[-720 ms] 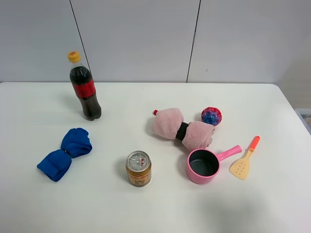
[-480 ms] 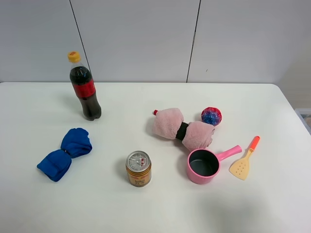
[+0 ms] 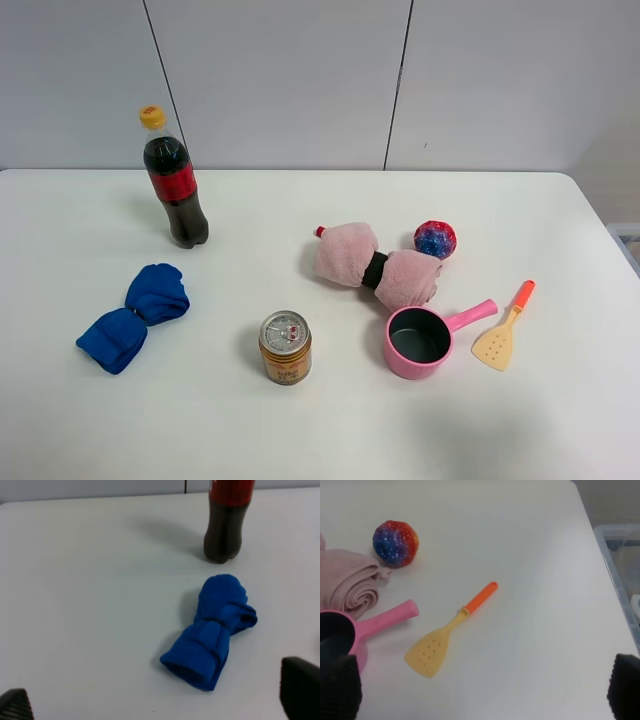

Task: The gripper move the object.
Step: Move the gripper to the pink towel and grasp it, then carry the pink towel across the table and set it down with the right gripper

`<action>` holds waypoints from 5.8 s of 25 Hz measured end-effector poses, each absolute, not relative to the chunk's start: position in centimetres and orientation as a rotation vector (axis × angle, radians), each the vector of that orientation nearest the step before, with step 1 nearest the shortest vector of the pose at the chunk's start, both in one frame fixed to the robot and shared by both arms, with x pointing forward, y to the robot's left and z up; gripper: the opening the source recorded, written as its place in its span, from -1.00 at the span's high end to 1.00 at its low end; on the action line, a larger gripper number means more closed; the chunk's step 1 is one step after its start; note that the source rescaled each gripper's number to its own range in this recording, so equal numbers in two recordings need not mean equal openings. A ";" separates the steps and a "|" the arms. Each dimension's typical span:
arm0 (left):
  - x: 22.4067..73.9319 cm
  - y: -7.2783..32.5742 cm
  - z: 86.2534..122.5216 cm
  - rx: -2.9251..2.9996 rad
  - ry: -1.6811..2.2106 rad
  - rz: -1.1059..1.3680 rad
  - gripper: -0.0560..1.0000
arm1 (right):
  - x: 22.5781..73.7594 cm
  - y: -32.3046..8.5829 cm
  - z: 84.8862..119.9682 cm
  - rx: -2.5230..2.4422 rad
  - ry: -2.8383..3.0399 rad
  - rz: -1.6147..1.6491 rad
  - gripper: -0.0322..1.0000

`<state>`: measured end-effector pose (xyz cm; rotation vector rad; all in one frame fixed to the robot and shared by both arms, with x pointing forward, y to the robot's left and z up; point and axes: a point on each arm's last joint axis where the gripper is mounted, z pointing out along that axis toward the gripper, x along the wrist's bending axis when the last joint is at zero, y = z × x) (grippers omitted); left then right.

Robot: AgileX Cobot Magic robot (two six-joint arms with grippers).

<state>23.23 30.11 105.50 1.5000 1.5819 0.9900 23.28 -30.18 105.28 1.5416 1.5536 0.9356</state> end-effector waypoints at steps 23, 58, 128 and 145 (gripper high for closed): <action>23.2 30.1 105.5 1.500 1.582 0.990 -1.00 | 30.6 -29.8 117.3 1.582 1.738 0.795 -1.00; 23.2 30.1 105.5 1.500 1.582 0.990 -1.00 | 55.6 -17.7 104.1 0.849 2.713 0.626 -1.00; 23.2 30.1 105.5 1.500 1.582 0.990 -1.00 | 57.8 -10.0 93.1 0.757 2.684 0.387 0.94; 23.2 30.1 105.5 1.500 1.582 0.990 -1.00 | 52.6 -13.4 108.1 1.008 2.392 0.670 0.94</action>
